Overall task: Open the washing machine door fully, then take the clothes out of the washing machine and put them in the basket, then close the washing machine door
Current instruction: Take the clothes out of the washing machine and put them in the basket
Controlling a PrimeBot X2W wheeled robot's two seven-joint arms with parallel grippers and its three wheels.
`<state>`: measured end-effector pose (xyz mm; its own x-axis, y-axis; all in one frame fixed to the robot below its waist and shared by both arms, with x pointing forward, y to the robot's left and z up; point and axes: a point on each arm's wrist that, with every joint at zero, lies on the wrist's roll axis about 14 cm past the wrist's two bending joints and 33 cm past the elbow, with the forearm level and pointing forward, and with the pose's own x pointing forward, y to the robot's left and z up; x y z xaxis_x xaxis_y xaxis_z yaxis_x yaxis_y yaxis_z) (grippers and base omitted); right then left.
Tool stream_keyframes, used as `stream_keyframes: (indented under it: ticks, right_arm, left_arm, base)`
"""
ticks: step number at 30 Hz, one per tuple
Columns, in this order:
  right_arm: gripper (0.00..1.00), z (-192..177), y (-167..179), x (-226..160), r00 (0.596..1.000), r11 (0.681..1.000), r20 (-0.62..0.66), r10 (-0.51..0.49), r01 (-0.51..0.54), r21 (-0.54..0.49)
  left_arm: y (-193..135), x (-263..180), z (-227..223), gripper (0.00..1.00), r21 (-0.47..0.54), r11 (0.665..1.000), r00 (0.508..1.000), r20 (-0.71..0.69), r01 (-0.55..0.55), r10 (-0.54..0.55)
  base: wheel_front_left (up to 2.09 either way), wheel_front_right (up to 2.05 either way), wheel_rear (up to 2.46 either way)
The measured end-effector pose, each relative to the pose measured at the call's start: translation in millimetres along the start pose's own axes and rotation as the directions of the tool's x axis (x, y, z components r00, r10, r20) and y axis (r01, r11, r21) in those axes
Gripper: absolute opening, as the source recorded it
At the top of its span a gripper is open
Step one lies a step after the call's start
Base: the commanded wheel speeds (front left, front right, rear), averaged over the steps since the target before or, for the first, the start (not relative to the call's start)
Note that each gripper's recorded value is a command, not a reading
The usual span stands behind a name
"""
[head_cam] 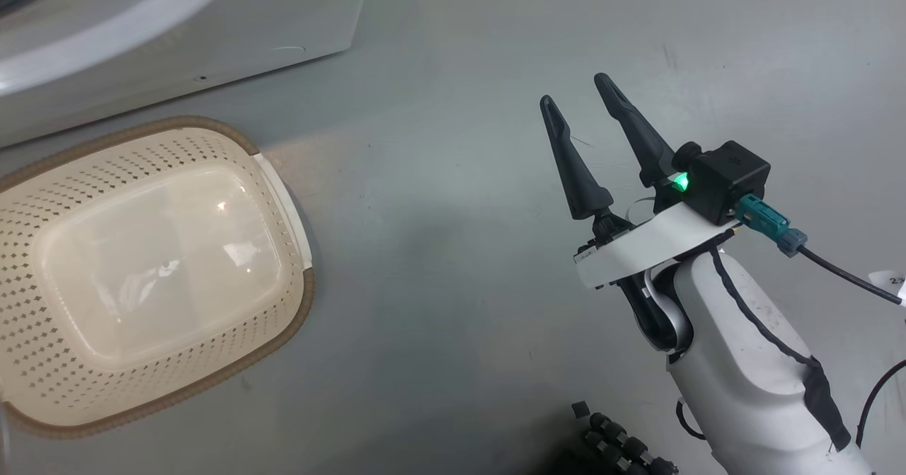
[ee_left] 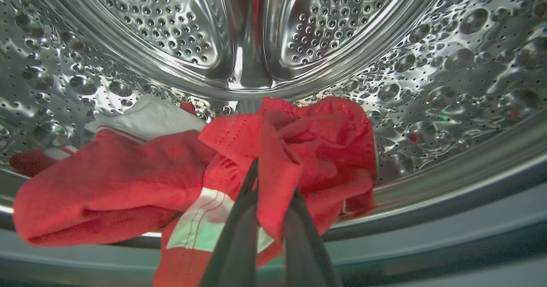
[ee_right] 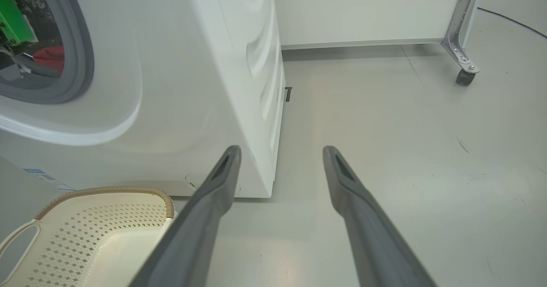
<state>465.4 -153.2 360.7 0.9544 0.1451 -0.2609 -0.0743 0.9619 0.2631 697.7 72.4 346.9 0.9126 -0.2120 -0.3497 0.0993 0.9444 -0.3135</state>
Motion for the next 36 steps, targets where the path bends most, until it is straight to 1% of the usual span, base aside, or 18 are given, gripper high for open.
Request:
stream_keyframes:
  ticks: [8, 13, 19, 27, 31, 36]
  right_arm:
    - [1.0, 10, 10, 1, 0.999, 1.0, 0.024, 0.025, -0.025, -0.005]
    - [1.0, 16, 19, 1, 0.998, 0.999, 0.036, 0.05, -0.049, -0.02]
    - [1.0, 19, 28, -5, 0.997, 0.998, 0.043, 0.067, -0.066, -0.025]
    - [1.0, 29, 37, -11, 0.994, 0.996, 0.067, 0.082, -0.08, -0.028]
    - [1.0, 32, 43, -14, 0.993, 0.995, 0.074, 0.094, -0.092, -0.039]
    - [1.0, 33, 50, -20, 0.991, 0.993, 0.074, 0.108, -0.104, -0.051]
  left_arm:
    - [-14, -25, 7, 0.0, 0.066, 0.997, 0.996, 0.075, 0.05, -0.055]
    - [-20, -43, 15, 0.0, 0.074, 0.995, 0.989, 0.13, 0.068, -0.077]
    - [-23, -70, 24, 0.0, 0.065, 0.995, 0.977, 0.199, 0.07, -0.082]
    - [-21, -103, 32, 0.0, 0.06, 0.996, 0.97, 0.234, 0.06, -0.072]
    - [-16, -122, 42, 0.0, 0.067, 0.997, 0.962, 0.267, 0.048, -0.064]
    - [-19, -145, 55, 0.0, 0.089, 0.995, 0.949, 0.306, 0.046, -0.072]
  base:
    - [0.0, 0.0, 0.0]
    - [0.0, 0.0, 0.0]
    - [0.0, 0.0, 0.0]
    - [0.0, 0.0, 0.0]
    - [0.0, 0.0, 0.0]
    - [0.0, 0.0, 0.0]
